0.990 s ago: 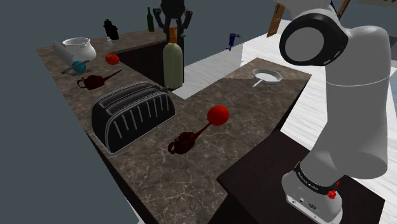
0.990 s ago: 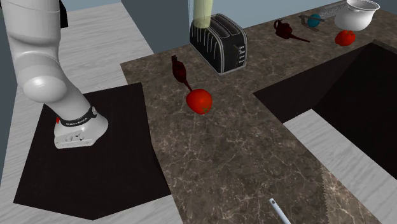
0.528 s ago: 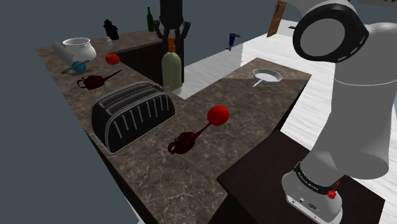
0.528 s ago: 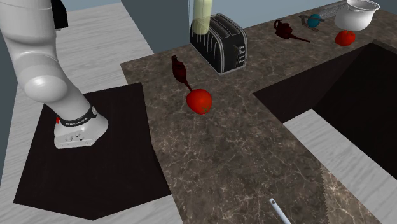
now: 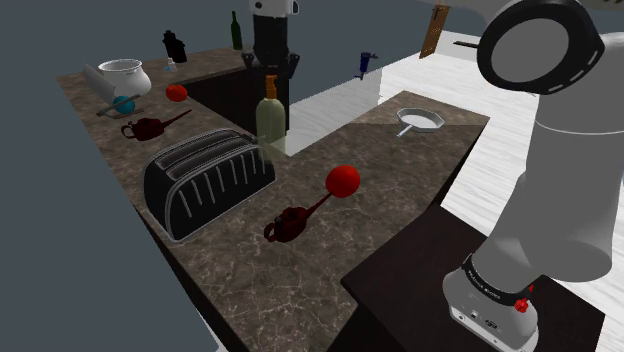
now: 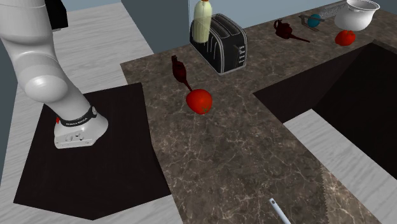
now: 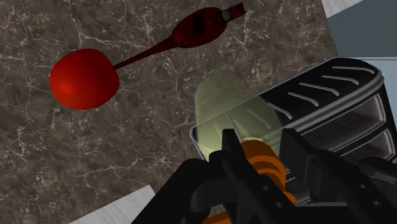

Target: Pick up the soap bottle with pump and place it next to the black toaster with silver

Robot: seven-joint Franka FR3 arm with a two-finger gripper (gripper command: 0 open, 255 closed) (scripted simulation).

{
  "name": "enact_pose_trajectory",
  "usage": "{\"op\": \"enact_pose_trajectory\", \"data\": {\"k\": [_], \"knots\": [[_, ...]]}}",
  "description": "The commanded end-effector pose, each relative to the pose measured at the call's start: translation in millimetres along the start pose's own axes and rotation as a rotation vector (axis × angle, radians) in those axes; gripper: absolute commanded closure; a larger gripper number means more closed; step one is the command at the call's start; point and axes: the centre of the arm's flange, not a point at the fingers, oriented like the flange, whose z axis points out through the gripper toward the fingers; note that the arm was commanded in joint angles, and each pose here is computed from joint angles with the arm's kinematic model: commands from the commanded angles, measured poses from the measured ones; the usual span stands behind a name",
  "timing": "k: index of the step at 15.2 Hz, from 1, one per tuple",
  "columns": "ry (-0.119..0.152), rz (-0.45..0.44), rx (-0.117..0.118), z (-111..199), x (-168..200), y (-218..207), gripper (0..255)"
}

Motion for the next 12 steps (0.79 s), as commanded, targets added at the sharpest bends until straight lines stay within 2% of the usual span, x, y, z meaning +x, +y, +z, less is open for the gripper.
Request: {"op": "enact_pose_trajectory", "data": {"k": [1,12], "knots": [[0.001,0.000,0.000,11.2,0.8,0.9,255],[0.001,0.000,0.000,69.0,5.8,4.1,255]]}}
